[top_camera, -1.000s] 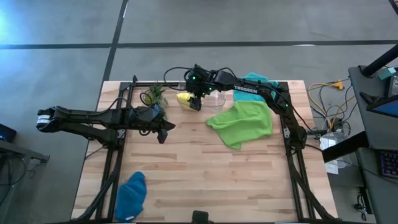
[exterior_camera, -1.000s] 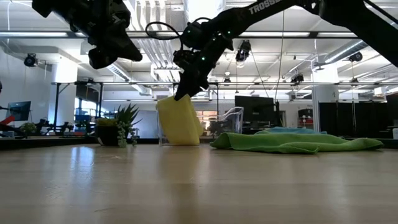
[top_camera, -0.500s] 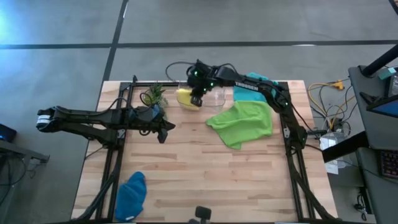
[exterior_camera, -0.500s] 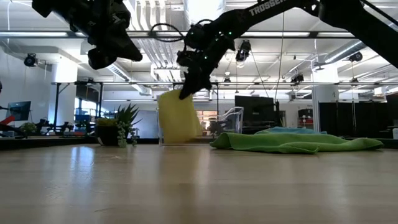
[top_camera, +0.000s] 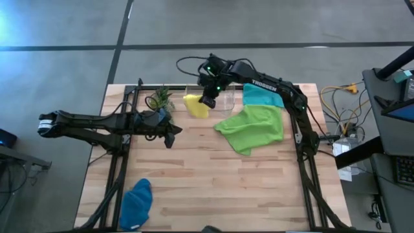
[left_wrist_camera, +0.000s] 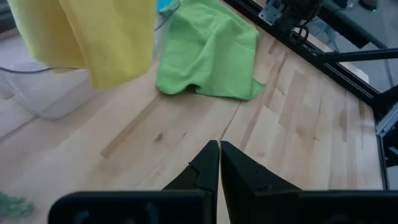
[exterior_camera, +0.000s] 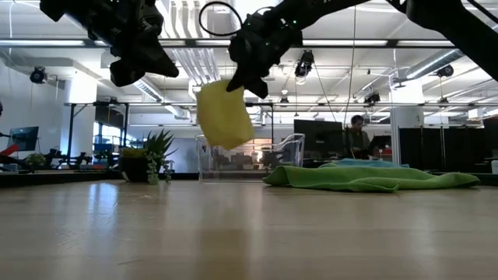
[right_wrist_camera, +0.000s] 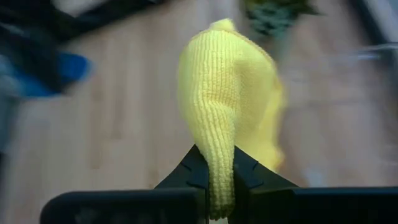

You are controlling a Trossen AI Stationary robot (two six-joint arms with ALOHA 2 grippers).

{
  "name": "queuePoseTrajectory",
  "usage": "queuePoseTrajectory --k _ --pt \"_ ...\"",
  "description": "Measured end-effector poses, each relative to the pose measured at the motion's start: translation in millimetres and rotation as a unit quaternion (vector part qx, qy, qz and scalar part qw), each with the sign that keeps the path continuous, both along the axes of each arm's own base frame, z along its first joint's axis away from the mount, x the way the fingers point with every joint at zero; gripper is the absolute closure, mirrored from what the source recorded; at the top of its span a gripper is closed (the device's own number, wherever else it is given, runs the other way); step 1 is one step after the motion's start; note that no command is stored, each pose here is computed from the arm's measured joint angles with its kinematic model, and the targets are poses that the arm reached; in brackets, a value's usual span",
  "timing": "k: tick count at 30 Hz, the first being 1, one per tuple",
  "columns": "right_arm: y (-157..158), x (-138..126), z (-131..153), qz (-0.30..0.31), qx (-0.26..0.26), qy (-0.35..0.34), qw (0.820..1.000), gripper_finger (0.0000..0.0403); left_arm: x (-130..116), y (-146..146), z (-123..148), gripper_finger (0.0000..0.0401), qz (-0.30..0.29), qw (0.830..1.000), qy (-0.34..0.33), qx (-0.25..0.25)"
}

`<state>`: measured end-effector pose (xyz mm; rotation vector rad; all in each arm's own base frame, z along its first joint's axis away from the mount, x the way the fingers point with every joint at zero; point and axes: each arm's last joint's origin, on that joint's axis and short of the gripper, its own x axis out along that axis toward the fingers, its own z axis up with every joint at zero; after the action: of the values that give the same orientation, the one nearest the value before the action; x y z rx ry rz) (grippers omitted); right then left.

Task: Fold microfiber towels
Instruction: Put the yellow towel into the bin

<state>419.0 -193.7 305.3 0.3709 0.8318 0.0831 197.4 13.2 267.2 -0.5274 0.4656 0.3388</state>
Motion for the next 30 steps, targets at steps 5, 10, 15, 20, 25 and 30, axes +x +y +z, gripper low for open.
queuePoseTrajectory --k 5,10,15,20,25,30 --pt "8.1 2.1 8.4 0.058 0.132 -0.060 0.988 0.0391 -0.8 0.1 1.0 0.0401 0.007 1.000 -0.005 -0.008" --pt "21.2 4.7 13.0 0.091 0.150 -0.072 0.982 0.0391 -2.2 0.5 2.5 0.0401 0.014 1.000 -0.010 -0.006" --pt "1.8 8.4 -21.4 0.040 0.113 -0.047 0.992 0.0391 -2.7 1.3 2.9 0.0401 0.025 1.000 -0.010 0.001" --pt "-21.3 8.3 -53.0 -0.011 0.102 -0.032 0.994 0.0391 -3.1 1.5 3.3 0.0401 0.027 1.000 -0.012 0.002" --pt "-39.9 -1.0 -61.6 -0.039 0.095 -0.034 0.994 0.0391 -3.4 1.4 3.5 0.0401 0.027 1.000 -0.012 0.002" --pt "-57.8 -10.8 -62.9 -0.076 0.069 -0.027 0.994 0.0391 -3.4 1.4 3.6 0.0401 0.027 1.000 -0.012 0.002"
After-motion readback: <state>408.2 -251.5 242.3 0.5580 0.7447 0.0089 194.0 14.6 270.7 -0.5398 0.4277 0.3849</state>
